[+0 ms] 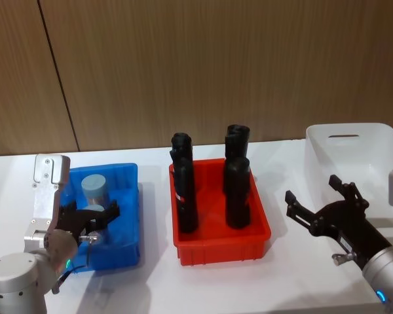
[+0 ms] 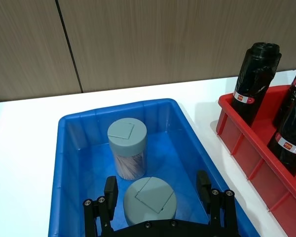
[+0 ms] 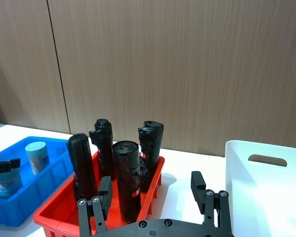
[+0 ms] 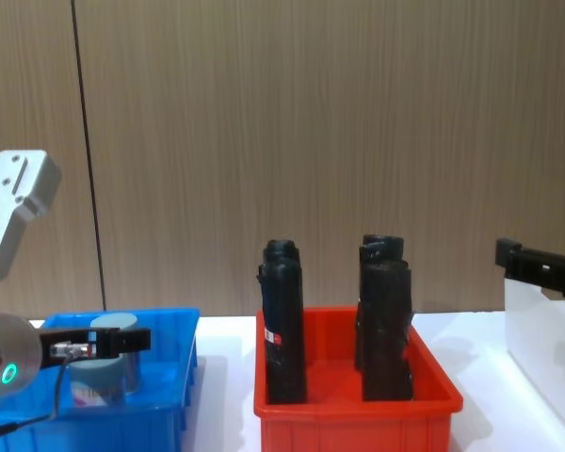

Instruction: Pick the cotton swabs from the blue box and place them into the white box.

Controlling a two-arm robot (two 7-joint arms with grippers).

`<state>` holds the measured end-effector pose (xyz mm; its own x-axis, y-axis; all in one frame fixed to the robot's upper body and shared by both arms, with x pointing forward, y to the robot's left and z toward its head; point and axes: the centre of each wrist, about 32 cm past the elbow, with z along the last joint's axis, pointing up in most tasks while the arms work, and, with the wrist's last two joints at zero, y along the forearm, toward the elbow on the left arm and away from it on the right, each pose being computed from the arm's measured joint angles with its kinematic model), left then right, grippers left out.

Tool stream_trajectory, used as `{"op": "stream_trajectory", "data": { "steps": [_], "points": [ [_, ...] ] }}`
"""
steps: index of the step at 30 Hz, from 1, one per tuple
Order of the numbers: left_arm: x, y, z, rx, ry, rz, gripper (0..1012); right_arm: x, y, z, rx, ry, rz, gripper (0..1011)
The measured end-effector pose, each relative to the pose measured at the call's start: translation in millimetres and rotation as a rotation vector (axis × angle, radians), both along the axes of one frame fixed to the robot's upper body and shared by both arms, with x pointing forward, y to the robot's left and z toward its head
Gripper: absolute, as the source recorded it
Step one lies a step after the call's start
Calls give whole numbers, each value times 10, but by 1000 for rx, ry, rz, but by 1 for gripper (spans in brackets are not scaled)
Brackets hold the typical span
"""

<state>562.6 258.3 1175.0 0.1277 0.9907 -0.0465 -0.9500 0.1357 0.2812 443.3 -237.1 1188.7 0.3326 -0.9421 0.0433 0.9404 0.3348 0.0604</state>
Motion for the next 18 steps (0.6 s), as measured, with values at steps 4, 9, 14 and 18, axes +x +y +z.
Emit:
{"op": "stream_trajectory", "data": {
  "steps": [4,9,14,18],
  "points": [
    [25,20,-20,-5,9,-9,1004,0,0,0,0,0,0,1002],
    [57,39,-48,-12,21,-21,1004,0,0,0,0,0,0,1002],
    [80,54,-71,-19,31,-33,1004,0,0,0,0,0,0,1002],
    [96,66,-91,-24,38,-40,982,0,0,0,0,0,0,1002]
  ]
}}
